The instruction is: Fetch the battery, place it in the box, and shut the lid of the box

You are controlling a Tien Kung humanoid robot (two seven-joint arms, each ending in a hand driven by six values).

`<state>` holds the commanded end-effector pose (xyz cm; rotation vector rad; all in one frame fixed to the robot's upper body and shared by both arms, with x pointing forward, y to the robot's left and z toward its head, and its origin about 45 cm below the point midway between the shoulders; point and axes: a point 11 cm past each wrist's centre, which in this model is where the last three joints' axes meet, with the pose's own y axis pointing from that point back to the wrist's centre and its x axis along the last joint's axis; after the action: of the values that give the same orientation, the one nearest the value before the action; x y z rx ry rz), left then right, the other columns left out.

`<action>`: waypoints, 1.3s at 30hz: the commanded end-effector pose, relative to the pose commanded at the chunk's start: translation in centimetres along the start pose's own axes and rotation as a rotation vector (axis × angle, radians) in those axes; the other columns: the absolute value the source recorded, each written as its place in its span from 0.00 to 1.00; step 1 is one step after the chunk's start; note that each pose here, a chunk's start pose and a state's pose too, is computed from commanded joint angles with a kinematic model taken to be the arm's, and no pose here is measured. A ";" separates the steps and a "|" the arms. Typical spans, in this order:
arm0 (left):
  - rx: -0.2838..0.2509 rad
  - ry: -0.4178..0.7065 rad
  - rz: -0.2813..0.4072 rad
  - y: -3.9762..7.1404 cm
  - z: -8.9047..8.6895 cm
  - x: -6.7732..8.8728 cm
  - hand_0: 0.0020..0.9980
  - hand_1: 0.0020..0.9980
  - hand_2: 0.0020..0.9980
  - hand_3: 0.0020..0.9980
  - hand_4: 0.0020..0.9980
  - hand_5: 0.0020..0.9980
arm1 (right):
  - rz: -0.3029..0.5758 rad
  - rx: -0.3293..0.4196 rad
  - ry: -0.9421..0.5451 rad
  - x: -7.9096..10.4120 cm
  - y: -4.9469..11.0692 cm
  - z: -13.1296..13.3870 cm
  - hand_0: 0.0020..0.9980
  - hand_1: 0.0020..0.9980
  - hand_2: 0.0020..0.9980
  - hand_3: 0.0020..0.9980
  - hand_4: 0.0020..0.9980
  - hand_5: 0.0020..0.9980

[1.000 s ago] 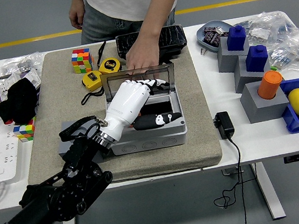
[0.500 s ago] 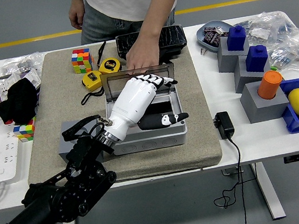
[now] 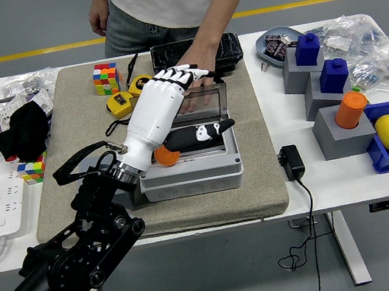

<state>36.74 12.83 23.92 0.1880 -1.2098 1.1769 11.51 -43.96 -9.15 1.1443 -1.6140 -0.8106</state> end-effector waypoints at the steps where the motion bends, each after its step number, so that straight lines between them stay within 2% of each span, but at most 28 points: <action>1: 0.014 0.002 0.016 0.0 -0.2 0.7 0.83 0.87 0.84 0.80 1.00 1.00 | 0.000 -0.001 0.000 0.0 0.0 0.0 0.84 0.76 0.75 0.80 1.00 1.00; 3: 0.037 0.005 0.036 0.0 -0.6 1.6 0.83 0.87 0.84 0.80 1.00 1.00 | 0.000 -0.001 -0.001 0.0 0.0 0.1 0.84 0.76 0.75 0.80 1.00 1.00; 4: 0.052 0.004 0.050 -0.1 -0.9 2.2 0.93 0.97 0.93 0.88 1.00 1.00 | 0.000 -0.001 -0.001 0.0 0.0 0.0 0.84 0.76 0.75 0.80 1.00 1.00; 9: 0.142 -0.003 0.084 0.0 -2.6 4.5 0.93 0.97 0.93 0.88 1.00 1.00 | -0.003 -0.001 -0.002 -0.2 0.0 0.1 0.84 0.76 0.75 0.80 1.00 1.00; 10: 0.161 -0.006 0.089 0.1 -2.9 4.9 1.00 1.00 1.00 0.96 1.00 1.00 | -0.003 -0.001 -0.002 -0.2 0.0 0.1 0.84 0.76 0.75 0.80 1.00 1.00; 15: 0.247 -0.038 0.107 0.5 -4.8 6.9 1.00 1.00 1.00 0.96 1.00 1.00 | -0.003 -0.004 -0.003 -0.2 0.0 0.2 0.84 0.76 0.75 0.80 1.00 1.00; 16: 0.265 -0.044 0.110 0.7 -5.2 7.4 1.00 1.00 1.00 0.99 1.00 1.00 | -0.002 -0.004 -0.003 -0.2 0.0 0.3 0.84 0.76 0.75 0.80 1.00 1.00; 20: 0.311 -0.068 0.112 1.1 -6.3 8.4 1.00 1.00 1.00 0.99 1.00 1.00 | -0.003 -0.006 -0.005 -0.2 0.0 0.4 0.84 0.76 0.75 0.80 1.00 1.00; 27: 0.359 -0.109 0.094 1.8 -7.4 9.3 1.00 1.00 1.00 0.98 1.00 1.00 | -0.003 -0.003 -0.009 -0.3 0.0 0.2 0.84 0.76 0.75 0.80 1.00 1.00; 39: 0.384 -0.141 0.053 2.0 -7.9 9.2 1.00 1.00 1.00 0.97 1.00 1.00 | -0.005 -0.003 -0.013 -0.4 0.0 0.3 0.84 0.76 0.75 0.80 1.00 1.00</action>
<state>39.08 24.50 27.04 0.5369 -1.1050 1.4554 11.29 -43.61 -9.33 1.1430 -1.6204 -0.8247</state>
